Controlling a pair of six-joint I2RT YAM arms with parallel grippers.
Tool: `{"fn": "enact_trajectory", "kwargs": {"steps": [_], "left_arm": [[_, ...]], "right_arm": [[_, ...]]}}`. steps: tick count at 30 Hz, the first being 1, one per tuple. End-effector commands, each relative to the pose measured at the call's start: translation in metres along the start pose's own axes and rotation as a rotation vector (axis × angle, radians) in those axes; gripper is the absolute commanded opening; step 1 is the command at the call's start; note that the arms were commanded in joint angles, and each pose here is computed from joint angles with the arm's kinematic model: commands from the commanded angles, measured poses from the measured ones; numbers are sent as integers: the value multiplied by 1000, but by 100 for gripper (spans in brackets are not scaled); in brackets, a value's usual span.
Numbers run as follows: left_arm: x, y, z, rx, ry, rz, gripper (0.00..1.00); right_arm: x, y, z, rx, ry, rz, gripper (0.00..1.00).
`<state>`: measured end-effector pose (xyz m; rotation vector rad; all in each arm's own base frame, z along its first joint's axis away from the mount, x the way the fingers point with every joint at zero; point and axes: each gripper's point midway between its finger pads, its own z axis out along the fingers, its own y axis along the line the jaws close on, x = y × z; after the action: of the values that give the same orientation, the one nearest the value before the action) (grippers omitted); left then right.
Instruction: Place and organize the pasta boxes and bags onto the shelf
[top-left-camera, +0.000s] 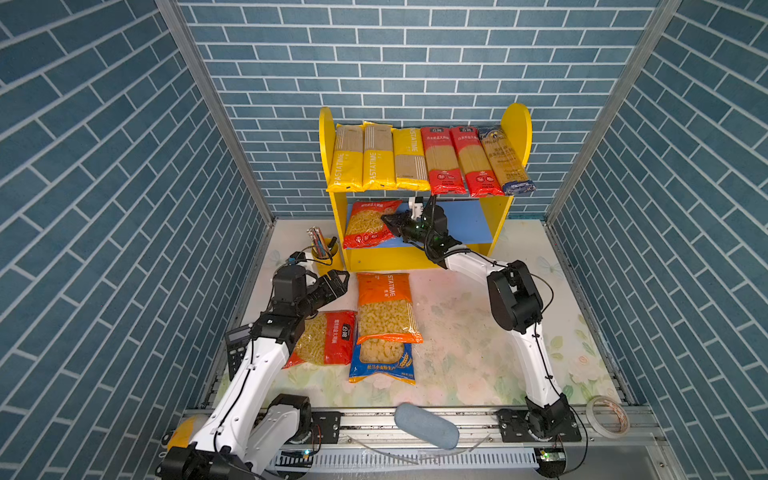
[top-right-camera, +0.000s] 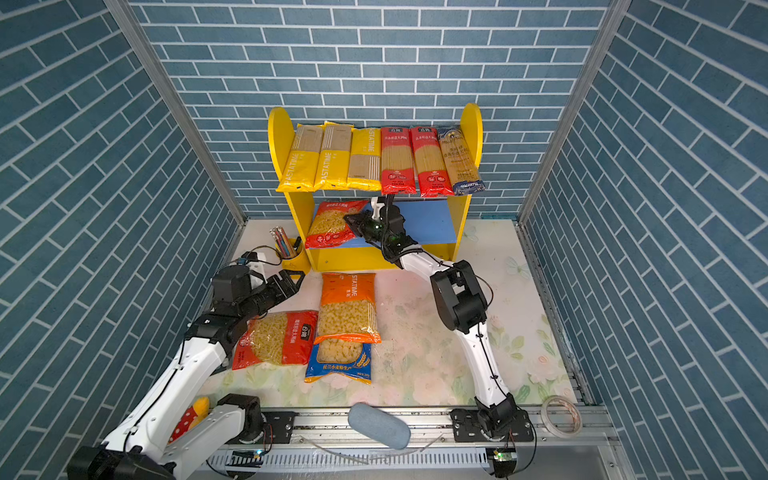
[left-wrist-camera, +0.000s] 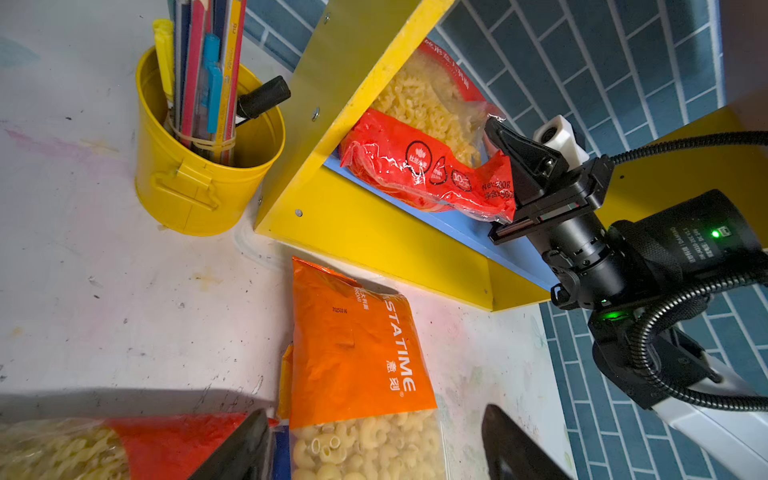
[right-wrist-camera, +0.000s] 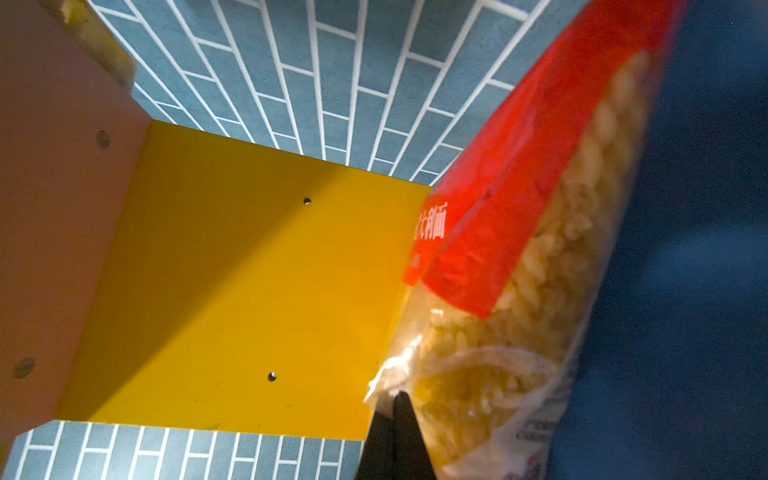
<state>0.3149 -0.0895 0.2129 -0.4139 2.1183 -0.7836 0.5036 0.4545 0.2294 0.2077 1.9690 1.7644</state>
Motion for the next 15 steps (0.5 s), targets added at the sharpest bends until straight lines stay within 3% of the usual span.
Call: {"fn": "enact_trajectory", "kwargs": {"steps": [1,2,7,12,15], "left_arm": [[11,15,-2,-42,18,6,81],[13,16,-3,-45,21,4,81],[24,23,-5,-56,43,-2,82],[41,32,4,-77,90,-4,85],[52,26,10,-86,121,62,87]], "right_arm": [[18,-5,8,12,80,23,0],[19,-5,7,19,81,19,2],[25,19,-10,-22,105,-19,28],[38,36,-47,20,114,-125,53],[47,26,-70,82,119,-154,58]]}}
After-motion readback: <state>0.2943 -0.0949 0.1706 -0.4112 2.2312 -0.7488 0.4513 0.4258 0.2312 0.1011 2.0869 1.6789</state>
